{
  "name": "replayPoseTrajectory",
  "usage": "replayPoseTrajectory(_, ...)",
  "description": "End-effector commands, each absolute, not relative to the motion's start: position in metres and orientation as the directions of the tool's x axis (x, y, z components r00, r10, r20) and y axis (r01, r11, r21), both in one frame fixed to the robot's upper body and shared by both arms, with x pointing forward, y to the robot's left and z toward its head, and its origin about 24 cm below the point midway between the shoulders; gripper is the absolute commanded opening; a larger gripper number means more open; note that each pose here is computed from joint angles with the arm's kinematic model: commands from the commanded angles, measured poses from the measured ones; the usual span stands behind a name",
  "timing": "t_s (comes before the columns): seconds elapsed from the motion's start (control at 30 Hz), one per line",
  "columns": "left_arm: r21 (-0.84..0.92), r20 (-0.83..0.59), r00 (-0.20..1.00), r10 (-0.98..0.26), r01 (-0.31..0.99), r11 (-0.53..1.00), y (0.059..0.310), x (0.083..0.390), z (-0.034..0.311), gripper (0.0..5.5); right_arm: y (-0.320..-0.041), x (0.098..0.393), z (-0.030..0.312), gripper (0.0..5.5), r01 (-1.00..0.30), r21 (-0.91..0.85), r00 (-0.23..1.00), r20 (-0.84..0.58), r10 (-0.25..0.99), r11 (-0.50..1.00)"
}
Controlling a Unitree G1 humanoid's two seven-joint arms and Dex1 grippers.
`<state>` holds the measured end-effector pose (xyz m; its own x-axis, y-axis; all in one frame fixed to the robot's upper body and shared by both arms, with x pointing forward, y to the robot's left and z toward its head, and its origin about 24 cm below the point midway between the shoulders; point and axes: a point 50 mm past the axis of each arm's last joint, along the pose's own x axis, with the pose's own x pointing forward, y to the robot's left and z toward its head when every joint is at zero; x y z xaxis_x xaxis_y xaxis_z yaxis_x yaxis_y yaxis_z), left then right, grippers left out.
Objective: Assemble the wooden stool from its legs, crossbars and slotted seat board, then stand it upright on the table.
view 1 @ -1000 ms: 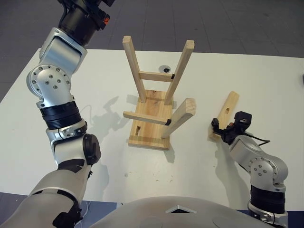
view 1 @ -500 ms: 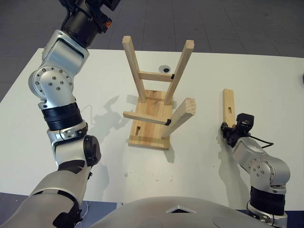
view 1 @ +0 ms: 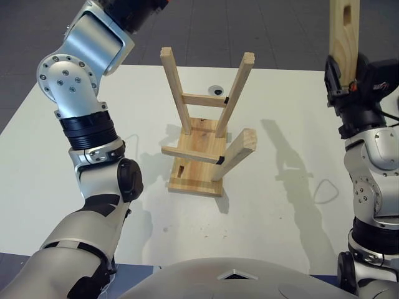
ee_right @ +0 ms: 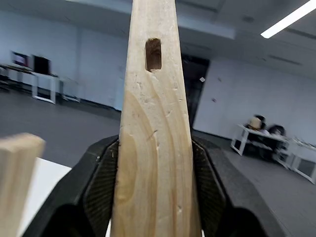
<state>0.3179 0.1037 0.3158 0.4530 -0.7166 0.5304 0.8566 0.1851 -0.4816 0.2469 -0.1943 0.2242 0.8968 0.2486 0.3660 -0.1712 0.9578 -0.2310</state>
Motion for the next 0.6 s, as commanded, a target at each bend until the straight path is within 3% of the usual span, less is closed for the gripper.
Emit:
replayPoseTrajectory(0.03, -0.568, 0.530, 0.397, -0.749, 0.822, 0.035, 0.092, 0.314, 0.312, 5.40, -0.172, 0.238, 0.232, 2.07, -0.312, -0.238, 0.828, 0.407, 0.386, 0.920)
replayPoseTrajectory(0.37, -0.636, 0.430, 0.440, -0.788, 0.767, 0.081, 0.073, 0.310, 0.293, 5.40, -0.140, 0.222, 0.214, 2.07, -0.558, -0.182, 0.750, 0.308, 0.586, 0.810)
replayPoseTrajectory(0.6, -0.598, 0.457, 0.428, -0.780, 0.797, 0.086, 0.075, 0.306, 0.303, 4.28, -0.143, 0.220, 0.208, 2.07, -0.572, -0.170, 0.757, 0.266, 0.597, 0.802)
